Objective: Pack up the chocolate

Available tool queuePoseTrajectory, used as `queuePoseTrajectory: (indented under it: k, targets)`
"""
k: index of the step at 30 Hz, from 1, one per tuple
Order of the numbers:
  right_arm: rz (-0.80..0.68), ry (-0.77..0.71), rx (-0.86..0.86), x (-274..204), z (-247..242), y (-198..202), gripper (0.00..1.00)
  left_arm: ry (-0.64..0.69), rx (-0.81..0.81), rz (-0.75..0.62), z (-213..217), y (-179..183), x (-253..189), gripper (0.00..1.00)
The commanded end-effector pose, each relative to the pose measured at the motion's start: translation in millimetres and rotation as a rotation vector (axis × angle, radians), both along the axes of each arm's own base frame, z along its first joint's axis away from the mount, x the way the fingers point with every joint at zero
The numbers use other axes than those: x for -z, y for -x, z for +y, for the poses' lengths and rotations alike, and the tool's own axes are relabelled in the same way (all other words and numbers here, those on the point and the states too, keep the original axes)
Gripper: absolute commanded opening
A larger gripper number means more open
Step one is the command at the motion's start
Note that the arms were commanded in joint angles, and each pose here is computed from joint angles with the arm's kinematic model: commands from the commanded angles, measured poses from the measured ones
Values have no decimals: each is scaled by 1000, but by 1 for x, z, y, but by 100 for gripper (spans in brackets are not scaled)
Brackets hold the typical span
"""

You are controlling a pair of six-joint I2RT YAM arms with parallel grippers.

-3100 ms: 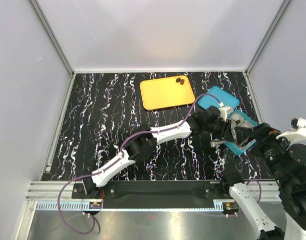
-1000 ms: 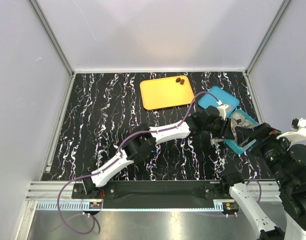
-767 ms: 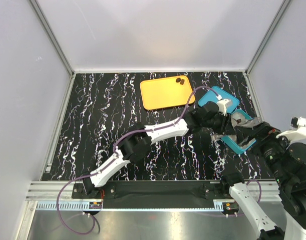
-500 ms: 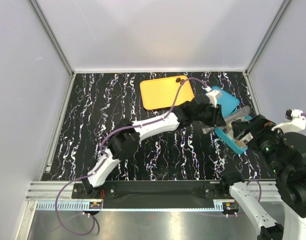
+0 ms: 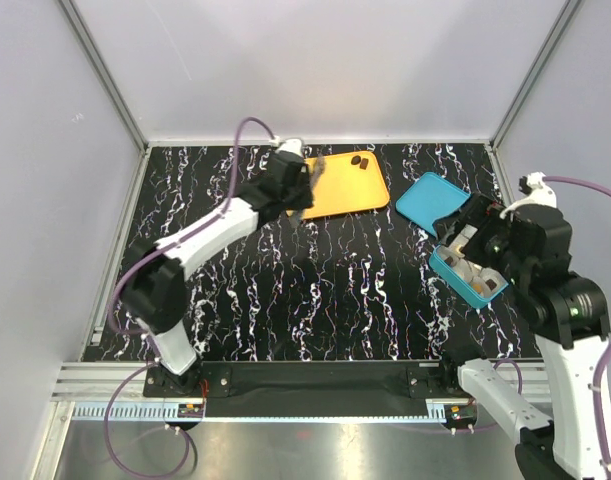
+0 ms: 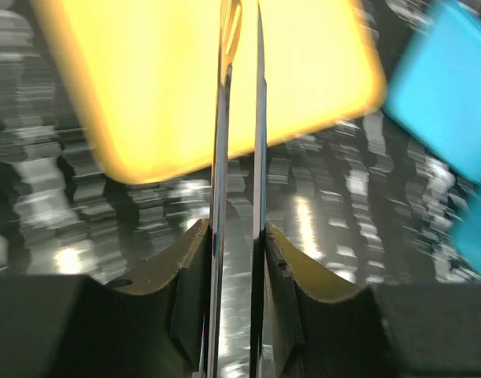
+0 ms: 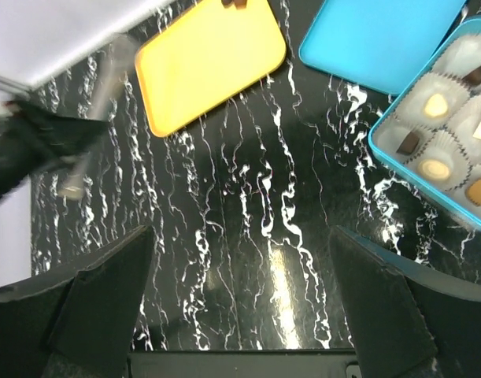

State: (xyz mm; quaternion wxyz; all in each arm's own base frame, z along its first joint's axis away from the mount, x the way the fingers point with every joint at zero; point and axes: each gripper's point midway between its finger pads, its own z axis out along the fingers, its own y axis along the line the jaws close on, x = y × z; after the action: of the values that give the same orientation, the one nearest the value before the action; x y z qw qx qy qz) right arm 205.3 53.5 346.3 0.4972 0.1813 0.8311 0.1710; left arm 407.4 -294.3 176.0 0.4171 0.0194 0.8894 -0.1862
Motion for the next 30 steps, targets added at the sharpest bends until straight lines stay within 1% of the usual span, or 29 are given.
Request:
queuePoseTrajectory:
  k: [1, 2, 3, 4, 5, 6, 7, 8, 9, 11, 12, 15, 16, 21, 23, 26, 30]
  targets:
    - [46, 4, -57, 22, 12, -10, 100, -151, -200, -95, 86, -8, -25, 35]
    - [64, 11, -59, 29, 12, -11, 100, -145, -223, -108, 100, -7, -32, 34]
    - [72, 13, -61, 34, 12, -13, 100, -161, -276, -83, 127, -8, -16, 34]
    - [93, 15, -65, 44, 13, -14, 100, -150, -295, -67, 139, -7, -12, 34]
    - [91, 10, -68, 45, 15, -14, 100, -133, -325, -69, 152, -3, -16, 34]
    - [78, 4, -71, 43, 16, -17, 100, -151, -367, -44, 174, 0, -1, 35]
    - [77, 2, -79, 45, 17, -16, 100, -175, -405, -42, 188, 5, 5, 35]
    - [68, 0, -84, 43, 18, -17, 100, -168, -434, -62, 197, 7, 2, 37]
    - [62, -2, -86, 42, 18, -17, 100, -184, -469, -22, 214, 15, 22, 38]
    - [48, -7, -98, 40, 20, -16, 100, -152, -497, 13, 224, 20, 35, 38]
    - [39, -10, -103, 39, 21, -15, 100, -156, -514, 36, 231, 22, 46, 38]
    - [33, -10, -104, 42, 20, -11, 100, -208, -537, 84, 243, 30, 66, 40]
    - [37, -23, -131, 44, 25, -9, 100, -234, -548, 107, 247, 32, 75, 41]
    - [47, -10, -142, 53, 24, -3, 100, -287, -572, 203, 261, 40, 102, 46]
    - [41, -4, -142, 55, 23, -3, 100, -313, -583, 245, 264, 45, 112, 51]
    - [57, 9, -139, 62, 22, -6, 99, -338, -590, 294, 267, 51, 123, 55]
    - [90, 21, -125, 71, 21, -15, 100, -355, -616, 327, 270, 57, 126, 63]
